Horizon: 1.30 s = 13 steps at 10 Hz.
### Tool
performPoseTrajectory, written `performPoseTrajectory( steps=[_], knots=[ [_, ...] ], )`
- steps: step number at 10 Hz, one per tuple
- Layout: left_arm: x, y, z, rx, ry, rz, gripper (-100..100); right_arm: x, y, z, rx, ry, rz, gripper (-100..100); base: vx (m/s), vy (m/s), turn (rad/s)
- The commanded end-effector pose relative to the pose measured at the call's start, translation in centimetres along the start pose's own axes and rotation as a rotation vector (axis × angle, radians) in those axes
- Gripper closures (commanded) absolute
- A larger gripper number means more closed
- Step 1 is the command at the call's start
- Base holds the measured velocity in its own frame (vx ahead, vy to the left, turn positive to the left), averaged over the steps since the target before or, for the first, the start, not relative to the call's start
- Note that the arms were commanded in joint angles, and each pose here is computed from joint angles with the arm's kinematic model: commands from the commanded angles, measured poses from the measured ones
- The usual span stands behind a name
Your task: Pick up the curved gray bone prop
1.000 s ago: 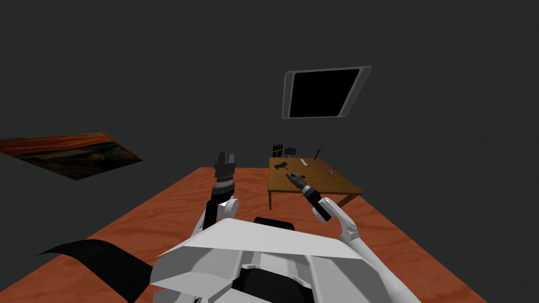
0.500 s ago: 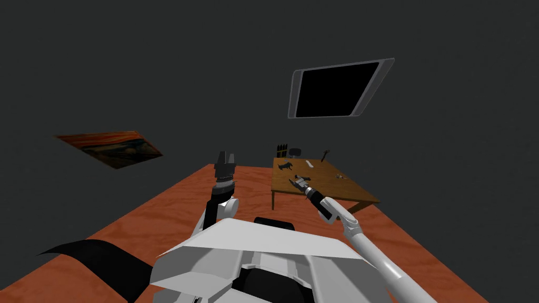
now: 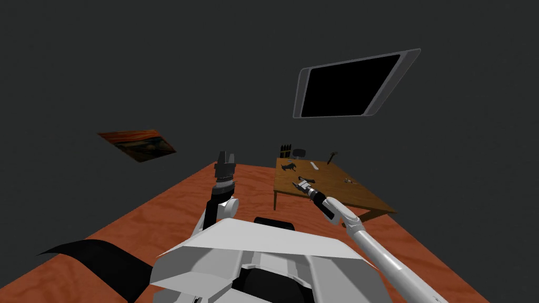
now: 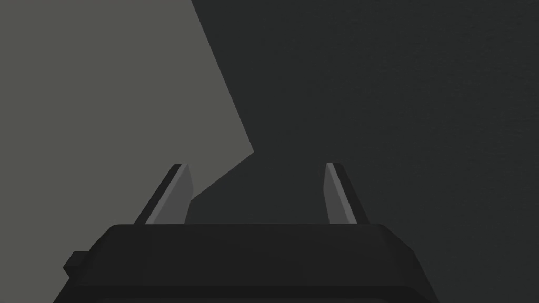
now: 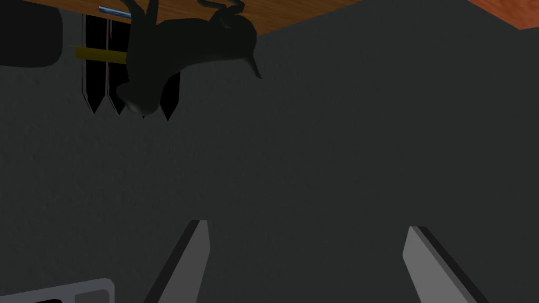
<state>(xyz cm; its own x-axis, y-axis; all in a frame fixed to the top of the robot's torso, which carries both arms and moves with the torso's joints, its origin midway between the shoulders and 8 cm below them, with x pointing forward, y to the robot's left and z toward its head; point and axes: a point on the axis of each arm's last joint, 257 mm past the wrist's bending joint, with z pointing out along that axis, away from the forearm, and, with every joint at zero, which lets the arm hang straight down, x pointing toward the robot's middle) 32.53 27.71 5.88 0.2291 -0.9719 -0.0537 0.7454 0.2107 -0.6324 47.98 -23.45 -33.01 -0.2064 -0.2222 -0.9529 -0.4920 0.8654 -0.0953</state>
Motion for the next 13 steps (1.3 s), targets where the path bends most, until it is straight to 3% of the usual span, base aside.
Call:
performPoseTrajectory(
  steps=[1,3,4,5,7,8,10,12,13],
  knots=[
    [0.0,0.0,0.0,0.0,0.0,0.0,0,2.0,-1.8,-0.4,0.021,0.059,-0.086,-100,0.0,-0.001,0.216],
    [0.0,0.0,0.0,0.0,0.0,0.0,0,3.4,-2.4,-0.8,0.034,0.086,-0.08,-100,0.001,-0.007,0.038],
    [0.0,0.0,0.0,0.0,0.0,0.0,0,4.6,-4.1,-1.2,0.048,0.13,-0.154,-100,0.0,-0.002,0.219],
    [0.0,0.0,0.0,0.0,0.0,0.0,0,5.7,-4.6,-1.6,0.059,0.153,-0.148,-100,0.003,-0.011,0.156],
    [0.0,0.0,0.0,0.0,0.0,0.0,0,8.8,-8.5,-3.4,0.097,0.259,-0.279,-100,0.004,-0.022,0.33],
    [0.0,0.0,0.0,0.0,0.0,0.0,0,9.9,-9.1,-3.9,0.107,0.284,-0.274,-100,0.005,-0.035,0.119],
    [0.0,0.0,0.0,0.0,0.0,0.0,0,12.5,-12.9,-6.3,0.141,0.386,-0.387,-100,0.004,-0.037,0.288],
    [0.0,0.0,0.0,0.0,0.0,0.0,0,13.5,-13.5,-7.0,0.151,0.411,-0.381,-100,0.005,-0.029,0.078],
    [0.0,0.0,0.0,0.0,0.0,0.0,0,14.4,-15.1,-8.2,0.164,0.454,-0.432,-100,-0.001,-0.012,0.241]
  ],
)
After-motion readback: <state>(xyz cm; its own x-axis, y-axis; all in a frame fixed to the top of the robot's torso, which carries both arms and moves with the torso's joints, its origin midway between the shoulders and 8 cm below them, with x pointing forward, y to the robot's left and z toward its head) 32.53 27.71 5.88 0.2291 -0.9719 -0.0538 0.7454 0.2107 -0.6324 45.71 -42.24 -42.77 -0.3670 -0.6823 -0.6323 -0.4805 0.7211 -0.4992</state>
